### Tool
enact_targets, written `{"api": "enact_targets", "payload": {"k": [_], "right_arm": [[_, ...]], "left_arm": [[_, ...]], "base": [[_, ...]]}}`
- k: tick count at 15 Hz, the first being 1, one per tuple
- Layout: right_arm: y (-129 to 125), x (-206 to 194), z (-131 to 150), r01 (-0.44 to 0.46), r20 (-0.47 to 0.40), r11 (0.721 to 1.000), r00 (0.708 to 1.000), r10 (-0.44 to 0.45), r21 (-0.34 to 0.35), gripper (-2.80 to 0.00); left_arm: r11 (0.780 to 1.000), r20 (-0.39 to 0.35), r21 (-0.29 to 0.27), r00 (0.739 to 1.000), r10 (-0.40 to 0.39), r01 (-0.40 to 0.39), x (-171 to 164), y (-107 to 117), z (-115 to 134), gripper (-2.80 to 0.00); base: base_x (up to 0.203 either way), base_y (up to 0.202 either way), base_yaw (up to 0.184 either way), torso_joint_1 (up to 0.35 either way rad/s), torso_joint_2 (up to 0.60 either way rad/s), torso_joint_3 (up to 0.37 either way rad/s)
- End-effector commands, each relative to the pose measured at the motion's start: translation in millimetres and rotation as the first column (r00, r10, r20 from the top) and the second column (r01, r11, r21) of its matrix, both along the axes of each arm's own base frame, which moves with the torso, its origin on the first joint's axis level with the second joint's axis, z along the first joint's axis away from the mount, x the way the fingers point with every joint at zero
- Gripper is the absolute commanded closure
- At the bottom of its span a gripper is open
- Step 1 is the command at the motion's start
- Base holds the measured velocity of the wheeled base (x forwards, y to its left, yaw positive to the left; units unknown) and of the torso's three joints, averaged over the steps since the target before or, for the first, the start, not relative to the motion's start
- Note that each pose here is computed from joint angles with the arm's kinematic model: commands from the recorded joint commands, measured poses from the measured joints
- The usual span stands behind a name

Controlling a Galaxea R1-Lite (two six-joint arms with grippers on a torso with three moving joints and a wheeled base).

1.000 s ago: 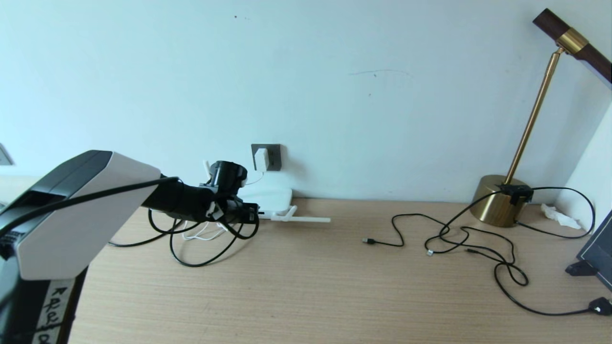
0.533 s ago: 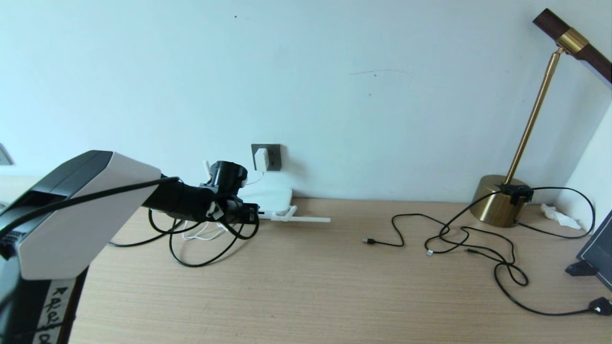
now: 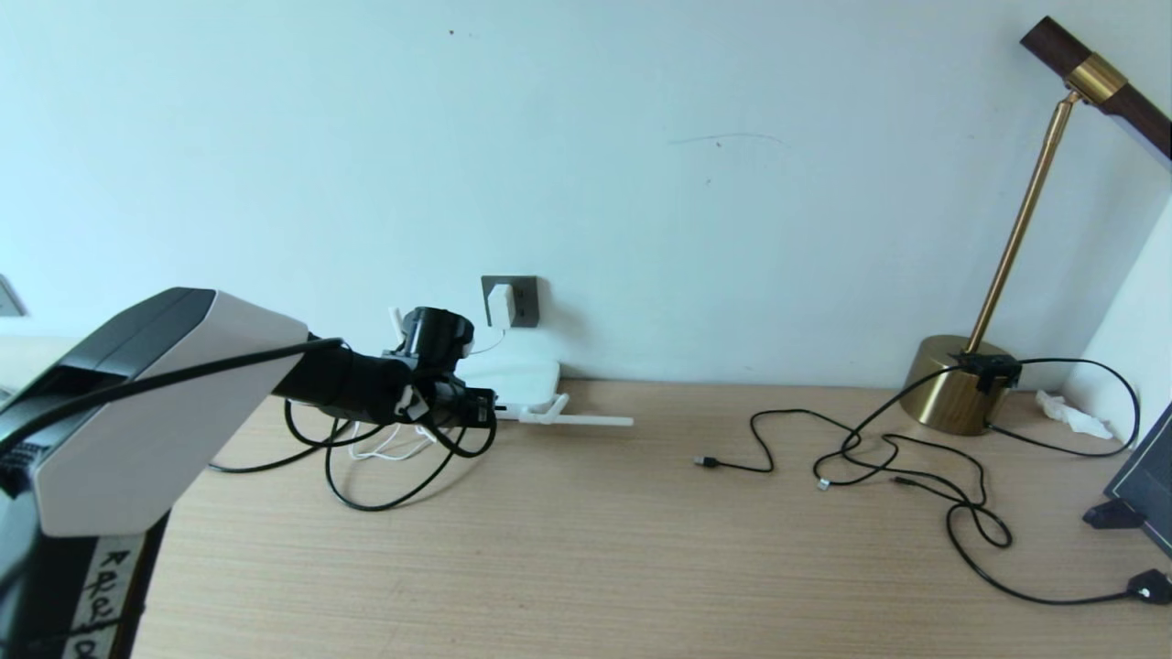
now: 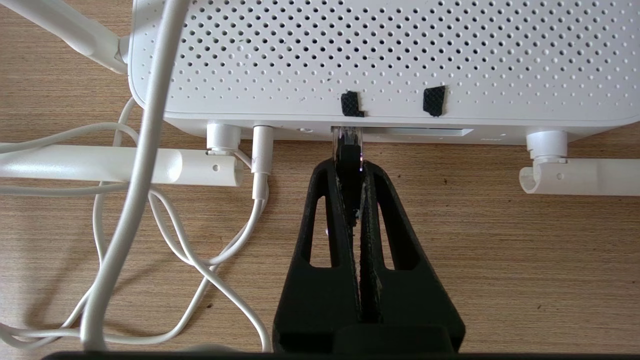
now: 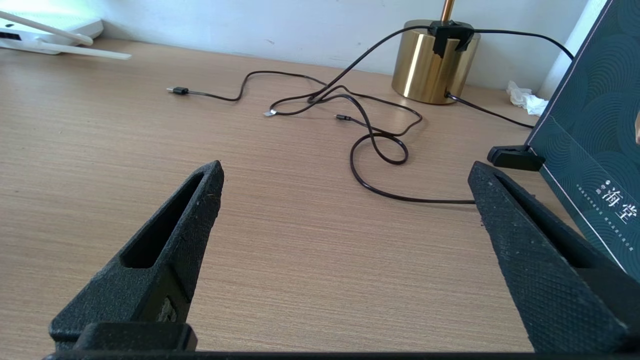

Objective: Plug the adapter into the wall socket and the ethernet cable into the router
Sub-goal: Align cable and router interface, then plug cable into router interface

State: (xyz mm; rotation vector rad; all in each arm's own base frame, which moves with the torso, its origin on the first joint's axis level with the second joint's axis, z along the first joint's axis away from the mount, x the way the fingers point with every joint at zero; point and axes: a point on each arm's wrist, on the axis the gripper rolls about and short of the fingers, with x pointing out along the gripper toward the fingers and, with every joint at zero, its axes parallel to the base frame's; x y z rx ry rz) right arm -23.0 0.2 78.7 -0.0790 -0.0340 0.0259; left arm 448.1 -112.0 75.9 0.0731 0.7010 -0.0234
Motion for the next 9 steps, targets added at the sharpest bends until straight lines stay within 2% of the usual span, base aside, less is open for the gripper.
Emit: {"api": "enact_targets", "payload": {"k": [1,9], "right_arm": [[0.0,0.9,-2.9,0.000,-0.011,1.000,1.000,0.000,-0.001,-2.80],[0.0,0.9,-2.9,0.000,-0.011,1.000,1.000,0.000,-0.001,-2.80]], "left_arm": [[1.000,-0.001,0.000,1.000,0.001,-0.001,0.1,-0.1,-1.1,0.00],[1.000,-0.009,0.001,1.000,0.002,-0.002,0.7,-0.2,-4.9,0.00]], "base": [[0.000,0.000,0.000,0.000,0.00,0.000],[0.000,0.000,0.000,0.000,0.00,0.000]]}}
